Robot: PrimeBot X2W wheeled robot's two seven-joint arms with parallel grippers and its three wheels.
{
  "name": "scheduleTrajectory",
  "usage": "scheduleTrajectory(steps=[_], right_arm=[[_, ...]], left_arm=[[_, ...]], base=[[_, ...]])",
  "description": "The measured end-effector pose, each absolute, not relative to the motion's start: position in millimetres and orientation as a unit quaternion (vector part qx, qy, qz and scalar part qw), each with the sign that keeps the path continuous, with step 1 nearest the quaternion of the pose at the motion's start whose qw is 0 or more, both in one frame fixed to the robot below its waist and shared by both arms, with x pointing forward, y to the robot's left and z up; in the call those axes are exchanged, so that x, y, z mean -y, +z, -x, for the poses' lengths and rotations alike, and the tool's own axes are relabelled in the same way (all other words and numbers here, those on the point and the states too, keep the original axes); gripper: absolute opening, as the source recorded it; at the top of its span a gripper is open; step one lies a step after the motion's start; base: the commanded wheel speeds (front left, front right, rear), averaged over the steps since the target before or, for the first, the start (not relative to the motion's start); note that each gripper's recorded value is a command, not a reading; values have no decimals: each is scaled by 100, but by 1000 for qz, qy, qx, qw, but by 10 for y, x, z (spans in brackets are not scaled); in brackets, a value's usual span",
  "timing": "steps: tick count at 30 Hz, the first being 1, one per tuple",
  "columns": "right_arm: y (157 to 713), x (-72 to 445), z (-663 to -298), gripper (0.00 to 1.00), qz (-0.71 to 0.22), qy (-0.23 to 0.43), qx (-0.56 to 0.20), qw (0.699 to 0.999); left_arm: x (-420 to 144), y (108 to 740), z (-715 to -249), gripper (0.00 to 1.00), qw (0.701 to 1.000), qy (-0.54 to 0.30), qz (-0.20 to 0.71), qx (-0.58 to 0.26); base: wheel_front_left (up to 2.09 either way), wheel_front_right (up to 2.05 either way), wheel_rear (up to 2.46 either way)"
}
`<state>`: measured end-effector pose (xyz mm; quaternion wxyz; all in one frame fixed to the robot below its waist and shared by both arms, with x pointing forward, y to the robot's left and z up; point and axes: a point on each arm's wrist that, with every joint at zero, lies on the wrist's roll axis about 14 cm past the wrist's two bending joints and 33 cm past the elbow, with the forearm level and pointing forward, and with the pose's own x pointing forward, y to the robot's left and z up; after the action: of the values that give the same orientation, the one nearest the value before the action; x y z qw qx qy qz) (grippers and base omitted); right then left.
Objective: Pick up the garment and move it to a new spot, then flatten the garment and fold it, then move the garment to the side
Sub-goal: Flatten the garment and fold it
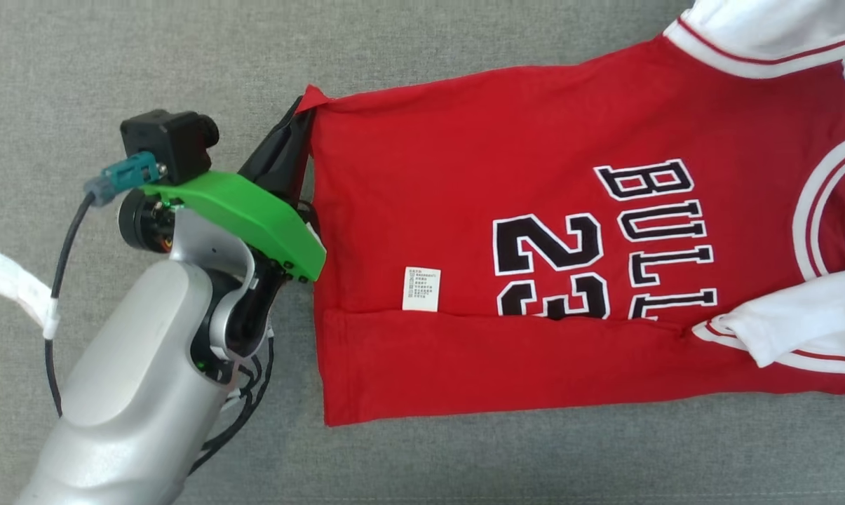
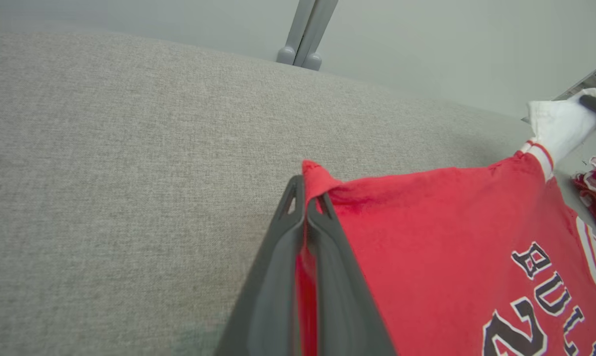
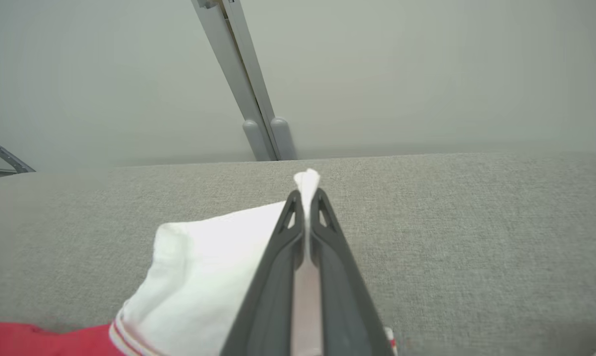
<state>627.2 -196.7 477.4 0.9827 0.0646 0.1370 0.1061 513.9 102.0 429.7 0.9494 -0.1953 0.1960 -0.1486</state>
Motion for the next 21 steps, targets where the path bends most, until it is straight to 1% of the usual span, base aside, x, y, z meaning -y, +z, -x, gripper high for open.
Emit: scheduleTrajectory(steps=[6,9,12,16,21], right_arm=[[4699,2104,-5665,0,-92,99,-151,979],[4639,2122,-5318,0,-109,93,-165,976],[4579,2127,-5033,0,-125,84,-178,972],[4558,2225,-4749,0,-147,59,-181,971],[4480,2354,-4506,0,-152,31,-192,969]], left_arm=[[-1008,4400,-4858,0,952,-140,210,-171],[-993,4457,-4647,0,951,-134,227,-159],[-973,4426,-4423,0,949,-129,238,-165],[-861,4393,-4193,0,938,-130,267,-179],[-747,4427,-4075,0,931,-136,286,-182]], base=[[0,0,0],[0,0,0],[0,0,0],[0,0,0],[0,0,0]])
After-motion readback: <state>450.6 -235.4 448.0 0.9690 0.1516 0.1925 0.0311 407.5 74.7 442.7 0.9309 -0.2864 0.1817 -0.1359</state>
